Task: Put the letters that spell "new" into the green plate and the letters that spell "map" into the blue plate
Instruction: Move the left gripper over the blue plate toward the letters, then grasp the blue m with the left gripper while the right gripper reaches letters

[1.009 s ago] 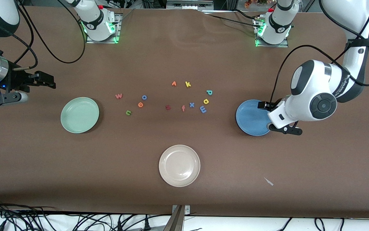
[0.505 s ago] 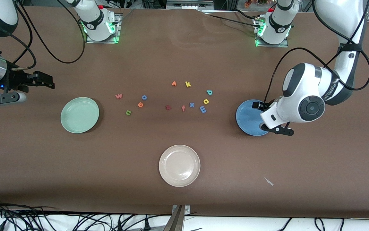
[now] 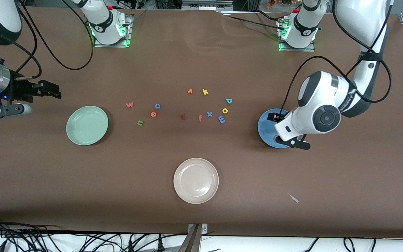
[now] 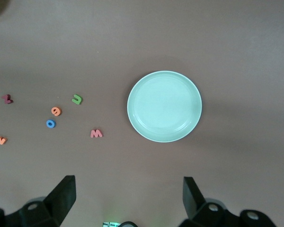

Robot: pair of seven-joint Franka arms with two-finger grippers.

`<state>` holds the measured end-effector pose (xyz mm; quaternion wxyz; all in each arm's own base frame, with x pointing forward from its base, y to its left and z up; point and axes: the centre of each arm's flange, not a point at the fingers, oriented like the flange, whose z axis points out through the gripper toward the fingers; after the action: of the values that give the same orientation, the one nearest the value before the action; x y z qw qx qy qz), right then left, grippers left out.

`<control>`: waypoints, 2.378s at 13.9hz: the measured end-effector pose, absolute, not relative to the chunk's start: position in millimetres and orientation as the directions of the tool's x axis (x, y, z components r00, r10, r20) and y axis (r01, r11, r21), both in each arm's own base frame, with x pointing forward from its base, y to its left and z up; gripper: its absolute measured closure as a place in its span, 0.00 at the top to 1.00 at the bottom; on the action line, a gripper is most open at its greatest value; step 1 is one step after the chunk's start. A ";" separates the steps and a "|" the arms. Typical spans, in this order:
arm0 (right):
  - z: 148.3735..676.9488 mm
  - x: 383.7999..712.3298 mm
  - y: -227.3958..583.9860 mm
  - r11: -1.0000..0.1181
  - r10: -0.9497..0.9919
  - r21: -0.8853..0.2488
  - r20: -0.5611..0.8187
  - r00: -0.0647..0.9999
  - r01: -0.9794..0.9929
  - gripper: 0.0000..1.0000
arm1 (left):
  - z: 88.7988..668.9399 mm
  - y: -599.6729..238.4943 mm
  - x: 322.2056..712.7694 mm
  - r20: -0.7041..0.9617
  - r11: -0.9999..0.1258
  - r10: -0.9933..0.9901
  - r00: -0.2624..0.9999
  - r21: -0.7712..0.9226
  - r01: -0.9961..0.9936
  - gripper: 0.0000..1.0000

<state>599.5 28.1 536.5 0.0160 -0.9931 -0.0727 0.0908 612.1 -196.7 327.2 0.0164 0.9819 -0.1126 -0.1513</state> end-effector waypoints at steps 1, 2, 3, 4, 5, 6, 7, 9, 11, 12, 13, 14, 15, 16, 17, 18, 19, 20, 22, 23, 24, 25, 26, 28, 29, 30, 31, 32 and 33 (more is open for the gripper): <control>529.1 602.1 27.1 -0.989 0.146 -0.047 -0.189 0.971 0.139 1.00 | 325.9 -204.7 612.2 -0.278 -0.971 -0.237 0.931 0.068 -0.227 1.00; 525.4 603.6 26.9 -0.989 0.145 -0.048 -0.195 0.970 0.139 1.00 | 323.5 -212.3 612.7 -0.261 -0.969 -0.247 0.933 0.070 -0.237 1.00; 524.8 604.0 28.0 -0.989 0.147 -0.048 -0.195 0.970 0.141 1.00 | 319.1 -218.9 613.9 -0.243 -0.967 -0.255 0.936 0.072 -0.245 1.00; 526.2 603.8 30.1 -0.988 0.151 -0.049 -0.193 0.970 0.144 1.00 | 313.3 -226.9 614.4 -0.228 -0.964 -0.265 0.937 0.074 -0.255 1.00; 528.2 603.6 32.1 -0.988 0.155 -0.049 -0.190 0.970 0.148 1.00 | 308.2 -238.7 612.9 -0.214 -0.959 -0.282 0.935 0.077 -0.271 1.00; 529.9 603.1 33.8 -0.987 0.157 -0.049 -0.189 0.969 0.151 1.00 | 304.3 -256.7 608.4 -0.200 -0.952 -0.307 0.931 0.079 -0.297 1.00; 530.8 602.3 34.6 -0.987 0.159 -0.049 -0.192 0.968 0.152 1.00 | 302.0 -278.1 602.2 -0.181 -0.942 -0.336 0.924 0.081 -0.326 1.00; 531.4 600.7 36.9 -0.986 0.163 -0.050 -0.198 0.966 0.156 1.00 | 295.7 -312.1 590.3 -0.155 -0.924 -0.381 0.912 0.084 -0.372 1.00; 528.4 600.6 47.3 -0.984 0.180 -0.051 -0.200 0.963 0.173 1.00 | 280.5 -338.5 575.9 -0.168 -0.908 -0.420 0.892 0.086 -0.411 1.00; 521.8 600.9 56.7 -0.981 0.194 -0.051 -0.198 0.961 0.187 1.00 | 273.2 -352.5 567.4 -0.174 -0.898 -0.441 0.881 0.086 -0.432 1.00; 510.0 601.6 67.4 -0.979 0.206 -0.049 -0.190 0.960 0.200 1.00 | 266.7 -364.6 560.5 -0.174 -0.889 -0.458 0.872 0.087 -0.450 1.00; 492.9 601.7 78.0 -0.977 0.214 -0.047 -0.172 0.962 0.209 1.00 | 261.6 -375.1 556.1 -0.161 -0.882 -0.472 0.867 0.089 -0.463 1.00; 473.2 599.2 89.8 -0.975 0.220 -0.043 -0.144 0.965 0.216 1.00 | 257.3 -380.5 554.3 -0.152 -0.879 -0.476 0.866 0.090 -0.468 1.00; 450.8 591.6 105.2 -0.976 0.218 -0.040 -0.117 0.969 0.214 1.00 | 253.8 -382.2 553.8 -0.151 -0.886 -0.463 0.874 0.088 -0.455 1.00; 431.0 579.9 123.0 -0.977 0.214 -0.038 -0.101 0.972 0.211 1.00 | 251.8 -382.1 553.9 -0.155 -0.904 -0.428 0.890 0.082 -0.421 1.00; 415.2 567.2 141.0 -0.978 0.210 -0.036 -0.091 0.973 0.208 1.00 | 251.3 -382.7 553.3 -0.160 -0.926 -0.378 0.912 0.073 -0.371 1.00; 403.2 555.4 155.7 -0.978 0.206 -0.034 -0.085 0.975 0.204 1.00 | 251.6 -384.3 552.5 -0.164 -0.948 -0.319 0.933 0.063 -0.313 1.00; 392.0 545.1 164.3 -0.979 0.203 -0.031 -0.077 0.976 0.201 1.00 | 252.0 -386.0 551.7 -0.166 -0.966 -0.259 0.951 0.052 -0.254 1.00; 369.2 531.2 164.4 -0.980 0.200 -0.029 -0.063 0.978 0.198 1.00 | 250.6 -384.7 552.4 -0.172 -0.988 -0.157 0.973 0.033 -0.153 1.00; 357.1 525.4 163.5 -0.980 0.201 -0.029 -0.057 0.978 0.199 1.00 | 248.4 -379.6 555.6 -0.175 -0.993 -0.118 0.978 0.024 -0.115 1.00; 345.1 519.4 164.0 -0.979 0.204 -0.030 -0.049 0.978 0.203 1.00 | 246.3 -370.5 561.4 -0.176 -0.996 -0.092 0.980 0.018 -0.090 1.00; 332.6 512.7 164.5 -0.978 0.207 -0.031 -0.038 0.978 0.206 1.00 | 244.9 -359.8 567.8 -0.179 -0.997 -0.073 0.981 0.015 -0.072 1.00; 320.6 505.9 164.1 -0.977 0.209 -0.032 -0.027 0.977 0.209 1.00 | 244.0 -352.9 571.6 -0.183 -0.998 -0.061 0.981 0.013 -0.059 1.00; 297.5 491.0 161.6 -0.977 0.212 -0.033 -0.008 0.977 0.211 1.00 | 241.5 -356.1 568.9 -0.189 -1.000 -0.016 0.982 0.003 -0.016 1.00; 287.2 483.4 160.2 -0.977 0.213 -0.034 -0.001 0.977 0.213 1.00 | 240.1 -362.8 564.4 -0.192 -1.000 0.031 0.981 -0.007 0.030 1.00; 277.1 475.5 158.6 -0.976 0.214 -0.035 0.010 0.977 0.214 1.00 | 238.6 -369.5 559.8 -0.194 -0.996 0.088 0.977 -0.020 0.086 1.00; 266.4 466.8 156.3 -0.976 0.214 -0.036 0.025 0.977 0.214 1.00 | 237.2 -374.7 556.4 -0.193 -0.989 0.148 0.970 -0.032 0.144 1.00; 254.8 457.1 153.6 -0.976 0.213 -0.037 0.037 0.976 0.215 1.00 | 235.4 -379.9 553.3 -0.190 -0.978 0.209 0.959 -0.044 0.204 1.00; 244.5 448.6 151.1 -0.976 0.213 -0.039 0.044 0.976 0.214 1.00 | 231.8 -387.3 549.5 -0.182 -0.965 0.263 0.948 -0.049 0.258 0.98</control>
<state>448.6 151.1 244.5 0.0218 -0.9938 -0.1074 -0.0199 549.5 -387.3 231.8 -0.0122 0.9867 0.1320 -0.0938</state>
